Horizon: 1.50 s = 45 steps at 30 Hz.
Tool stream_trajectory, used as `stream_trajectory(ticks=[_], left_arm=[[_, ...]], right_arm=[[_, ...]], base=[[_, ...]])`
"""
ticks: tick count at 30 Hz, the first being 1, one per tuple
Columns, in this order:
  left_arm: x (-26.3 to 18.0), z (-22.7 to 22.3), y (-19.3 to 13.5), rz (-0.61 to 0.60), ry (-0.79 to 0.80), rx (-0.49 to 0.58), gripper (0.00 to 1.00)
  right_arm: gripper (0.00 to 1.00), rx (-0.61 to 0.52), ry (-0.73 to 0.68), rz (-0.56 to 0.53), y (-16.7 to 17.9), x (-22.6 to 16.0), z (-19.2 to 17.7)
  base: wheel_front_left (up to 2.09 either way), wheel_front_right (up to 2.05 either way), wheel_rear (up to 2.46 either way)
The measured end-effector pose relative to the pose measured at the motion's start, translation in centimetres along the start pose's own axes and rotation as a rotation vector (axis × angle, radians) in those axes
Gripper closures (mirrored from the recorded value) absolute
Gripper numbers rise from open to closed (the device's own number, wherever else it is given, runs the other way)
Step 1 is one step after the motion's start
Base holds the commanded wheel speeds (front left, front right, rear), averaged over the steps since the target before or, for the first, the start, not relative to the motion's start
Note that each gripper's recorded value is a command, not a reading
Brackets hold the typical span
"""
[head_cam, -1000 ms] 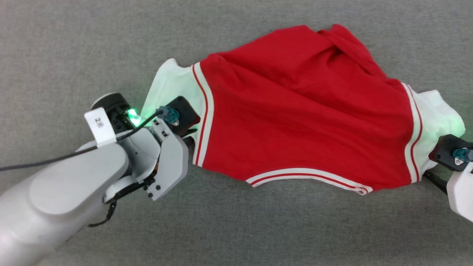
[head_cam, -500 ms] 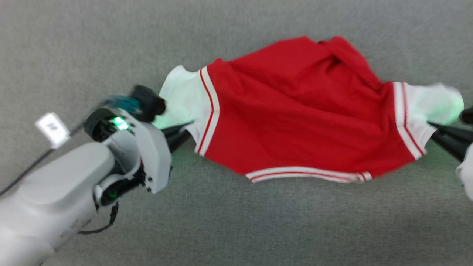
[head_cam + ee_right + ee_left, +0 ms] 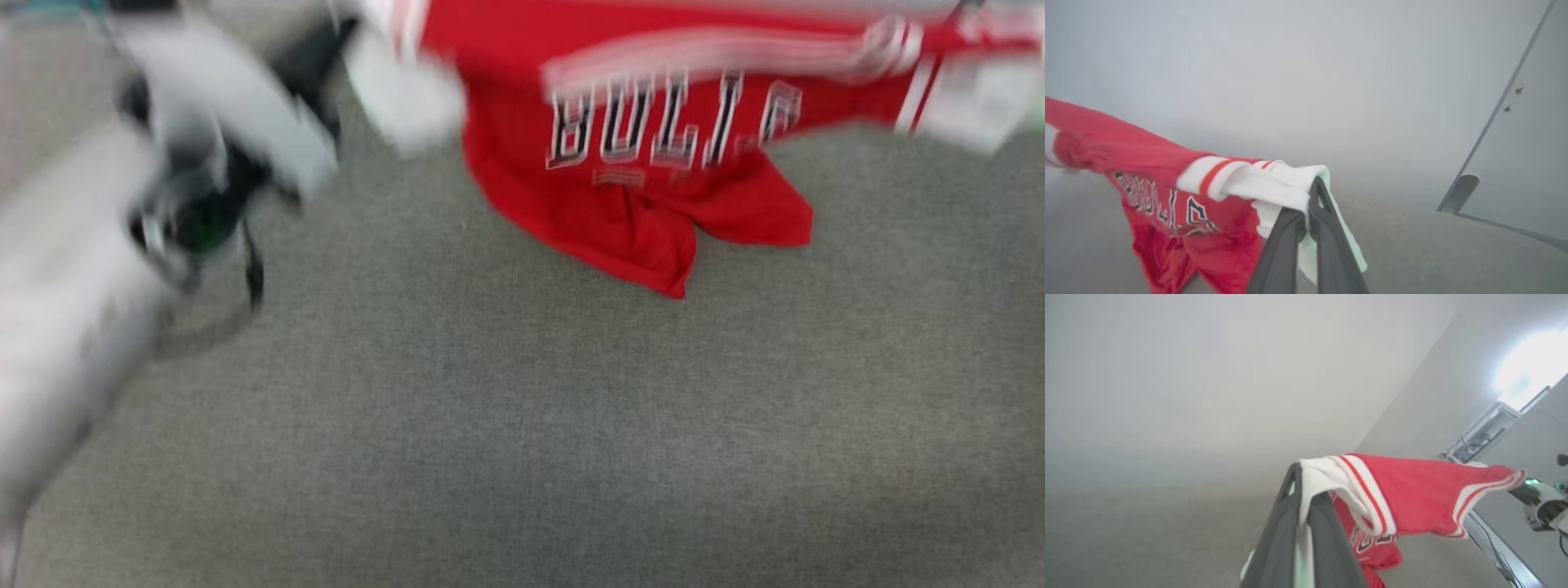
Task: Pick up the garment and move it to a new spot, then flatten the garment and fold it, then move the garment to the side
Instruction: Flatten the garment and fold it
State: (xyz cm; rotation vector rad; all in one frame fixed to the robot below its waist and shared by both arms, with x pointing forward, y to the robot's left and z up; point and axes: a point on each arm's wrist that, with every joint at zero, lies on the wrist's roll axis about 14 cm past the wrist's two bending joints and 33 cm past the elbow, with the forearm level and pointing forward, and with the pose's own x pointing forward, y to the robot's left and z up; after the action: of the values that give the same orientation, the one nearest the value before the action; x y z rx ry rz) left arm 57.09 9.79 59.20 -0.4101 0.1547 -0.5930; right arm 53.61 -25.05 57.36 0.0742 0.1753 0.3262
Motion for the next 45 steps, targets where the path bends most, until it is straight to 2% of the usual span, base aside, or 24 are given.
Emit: stream_trajectory(ticks=[7, 11, 14, 18, 20, 22, 23, 24, 25, 29, 34, 40, 45], left_arm=[[6.4, 9.9, 2.5, 0.119, -0.306, -0.029, 1.0], [8.3, 15.2, 3.4, 0.139, -0.493, -0.074, 1.0], [9.1, 17.6, 3.2, 0.117, -0.568, -0.068, 1.0], [10.2, 16.5, 3.3, 0.101, -0.558, -0.096, 1.0], [10.4, 14.6, 3.7, 0.107, -0.501, -0.088, 1.0], [10.5, 11.2, 4.3, 0.114, -0.4, -0.091, 1.0], [10.4, 9.0, 4.2, 0.103, -0.33, -0.027, 1.0], [10.2, 7.0, 4.3, 0.096, -0.283, -0.021, 1.0], [9.8, 5.0, 4.3, 0.085, -0.24, -0.076, 1.0], [6.6, -3.5, 5.2, 0.087, -0.063, -0.133, 1.0], [1.1, -10.9, 5.6, 0.11, 0.062, -0.202, 1.0], [-5.6, -16.7, 3.3, 0.092, 0.216, -0.273, 1.0], [-10.4, -18.7, 1.5, 0.083, 0.299, -0.297, 1.0]], right_arm=[[1.0, 0.168, -0.352, -0.095, -1.9, 7.6, 9.9], [1.0, 0.139, -0.509, -0.151, -3.3, 9.3, 14.7], [1.0, 0.125, -0.57, -0.181, -4.2, 9.6, 16.4], [1.0, 0.098, -0.58, -0.2, -5.0, 9.3, 16.7], [1.0, 0.08, -0.528, -0.199, -5.0, 9.3, 15.1], [1.0, 0.061, -0.442, -0.178, -4.5, 9.5, 12.0], [1.0, 0.058, -0.393, -0.164, -4.2, 9.6, 10.1], [1.0, 0.058, -0.349, -0.152, -3.9, 9.4, 8.3], [1.0, 0.066, -0.311, -0.144, -3.8, 9.1, 6.5], [1.0, 0.084, -0.136, -0.118, -3.5, 6.5, -0.4], [1.0, 0.148, 0.067, -0.104, -2.9, 2.0, -7.7], [1.0, 0.188, 0.246, -0.079, -1.3, -3.4, -12.4], [1.0, 0.236, 0.362, -0.072, 0.0, -7.7, -15.2]], base=[[0.0, 0.0, 0.0], [0.0, 0.0, 0.0], [0.0, 0.0, 0.0], [0.0, 0.0, 0.0], [0.0, 0.0, 0.0], [0.0, 0.0, 0.0], [0.0, 0.0, 0.0], [0.0, 0.0, 0.0], [0.0, 0.0, 0.0], [0.0, 0.0, 0.0], [0.0, 0.0, 0.0], [0.0, 0.0, 0.0], [0.0, 0.0, 0.0]])
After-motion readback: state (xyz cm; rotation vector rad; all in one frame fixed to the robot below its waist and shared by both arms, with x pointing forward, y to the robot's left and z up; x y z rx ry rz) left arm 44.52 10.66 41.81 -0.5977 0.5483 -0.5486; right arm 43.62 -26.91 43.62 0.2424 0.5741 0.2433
